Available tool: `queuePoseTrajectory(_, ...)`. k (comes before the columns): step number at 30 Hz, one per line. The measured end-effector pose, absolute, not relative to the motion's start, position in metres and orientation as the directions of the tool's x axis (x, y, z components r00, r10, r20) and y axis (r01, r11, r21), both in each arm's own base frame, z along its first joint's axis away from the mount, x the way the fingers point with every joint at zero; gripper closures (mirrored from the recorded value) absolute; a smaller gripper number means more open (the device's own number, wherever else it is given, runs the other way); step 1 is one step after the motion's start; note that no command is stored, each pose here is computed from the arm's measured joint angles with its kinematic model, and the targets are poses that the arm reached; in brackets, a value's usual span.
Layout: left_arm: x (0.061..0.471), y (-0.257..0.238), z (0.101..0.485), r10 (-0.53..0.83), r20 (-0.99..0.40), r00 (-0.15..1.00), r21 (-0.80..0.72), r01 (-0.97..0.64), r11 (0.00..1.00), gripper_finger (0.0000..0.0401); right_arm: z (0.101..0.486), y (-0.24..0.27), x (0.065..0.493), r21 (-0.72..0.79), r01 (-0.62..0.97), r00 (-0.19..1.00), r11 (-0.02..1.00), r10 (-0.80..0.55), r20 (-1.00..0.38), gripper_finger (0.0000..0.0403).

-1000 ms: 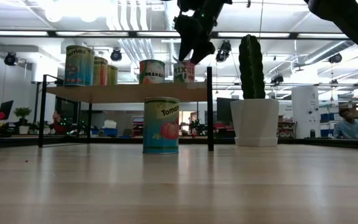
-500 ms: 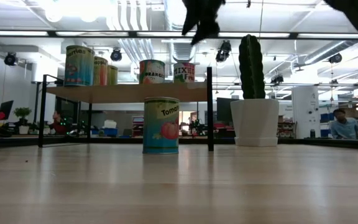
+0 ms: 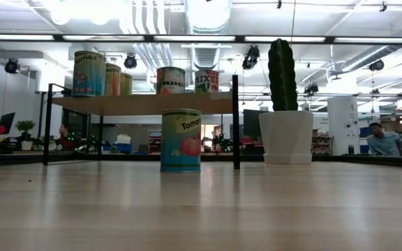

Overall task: Pick and place cans onto a shelf
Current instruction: Put the canned mixed fruits on the shelf

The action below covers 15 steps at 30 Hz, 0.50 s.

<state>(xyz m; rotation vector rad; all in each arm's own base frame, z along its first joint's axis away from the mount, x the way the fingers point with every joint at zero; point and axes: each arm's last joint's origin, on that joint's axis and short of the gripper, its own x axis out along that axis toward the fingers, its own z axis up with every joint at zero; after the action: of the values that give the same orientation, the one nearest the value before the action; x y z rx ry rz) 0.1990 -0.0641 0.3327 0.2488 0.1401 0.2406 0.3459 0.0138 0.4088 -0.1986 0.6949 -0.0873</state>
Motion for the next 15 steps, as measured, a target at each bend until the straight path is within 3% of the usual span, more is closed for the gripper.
queuePoseTrajectory(6,0.212,-0.063,0.332,0.279,-0.112,0.954,0.262,-0.243,0.934,0.0401,0.371,0.046,0.315,-0.241,-0.073,0.838,0.968,-0.072,-0.541,0.0254)
queuePoseTrajectory(15,0.238,-0.046,0.372,0.362,-0.177,0.915,0.299,-0.300,0.906,0.0401,0.340,0.052,0.258,-0.303,-0.110,0.938,0.947,-0.002,-0.347,0.0318)
